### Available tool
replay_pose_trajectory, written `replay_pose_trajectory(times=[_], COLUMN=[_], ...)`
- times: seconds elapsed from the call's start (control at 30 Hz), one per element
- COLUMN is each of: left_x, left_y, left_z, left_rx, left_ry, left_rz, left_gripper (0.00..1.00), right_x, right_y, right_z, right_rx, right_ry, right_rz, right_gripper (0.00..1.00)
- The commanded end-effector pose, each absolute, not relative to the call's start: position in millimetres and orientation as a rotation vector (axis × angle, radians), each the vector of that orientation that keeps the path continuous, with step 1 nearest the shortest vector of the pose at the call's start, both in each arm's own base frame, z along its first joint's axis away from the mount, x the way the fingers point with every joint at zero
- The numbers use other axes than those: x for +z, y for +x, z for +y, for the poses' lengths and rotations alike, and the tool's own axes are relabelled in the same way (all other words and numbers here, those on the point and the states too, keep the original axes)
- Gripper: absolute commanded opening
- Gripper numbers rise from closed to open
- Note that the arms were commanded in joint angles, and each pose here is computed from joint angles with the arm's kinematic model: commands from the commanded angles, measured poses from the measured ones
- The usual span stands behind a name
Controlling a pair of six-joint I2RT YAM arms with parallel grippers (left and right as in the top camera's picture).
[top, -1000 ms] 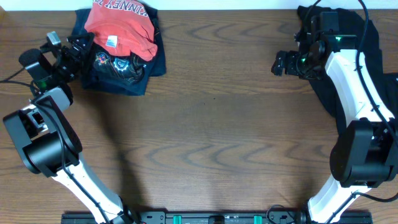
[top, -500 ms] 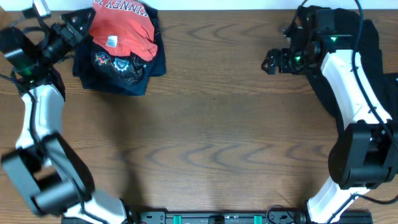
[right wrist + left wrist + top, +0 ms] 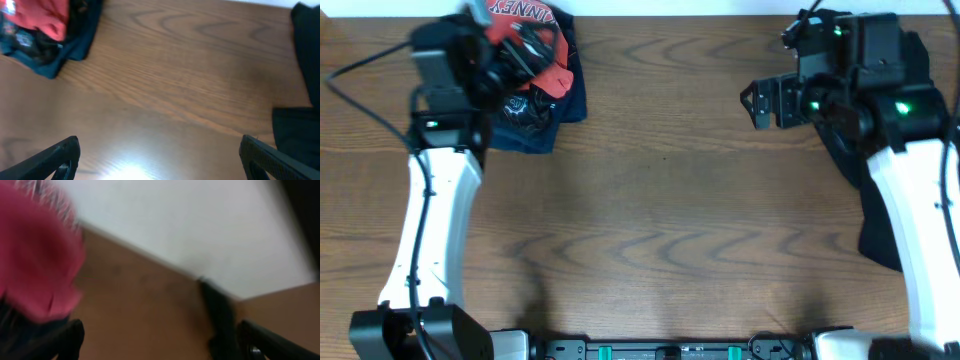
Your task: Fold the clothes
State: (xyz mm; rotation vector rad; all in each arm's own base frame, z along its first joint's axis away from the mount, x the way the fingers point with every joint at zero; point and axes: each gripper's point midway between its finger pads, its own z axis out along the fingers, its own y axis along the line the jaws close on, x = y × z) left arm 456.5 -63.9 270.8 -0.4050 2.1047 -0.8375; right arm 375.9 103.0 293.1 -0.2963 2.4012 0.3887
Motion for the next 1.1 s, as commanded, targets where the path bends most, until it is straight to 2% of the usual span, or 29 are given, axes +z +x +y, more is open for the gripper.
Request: replay_pose_trajectory(times=[0.0, 0.17, 0.3, 0.73, 0.93, 1.07], left_x=[235, 176, 150, 144, 144, 144], left_y=[447, 415, 400, 400, 400, 400], left_z=[-41, -34, -37, -37, -37, -37], left_rx=[-0.503, -0.188, -0.118, -0.115, -0.115, -0.115], left_ry=[-0.474, -0.545, -0.545, -0.547, -0.547, -0.547], left_rz=[2.216, 2.413, 2.525, 2.542, 2.542, 2.542], left_gripper=[0.98, 0.98, 0.98, 0.98, 0.98, 0.98], right_x=[317, 330, 328, 332, 348, 360], right_y=[356, 342, 342, 339, 289, 281], right_z=[127, 140, 140, 138, 126, 99], right_rx=[0.532, 0.609, 0.608, 0.603, 0.595, 0.453], right_ry=[-0.309, -0.341, -0.339, -0.338, -0.340, -0.299], right_rz=[2.357, 2.325, 2.330, 2.320, 2.295, 2.123], right_gripper=[0.99, 0.99, 0.99, 0.99, 0.99, 0.99])
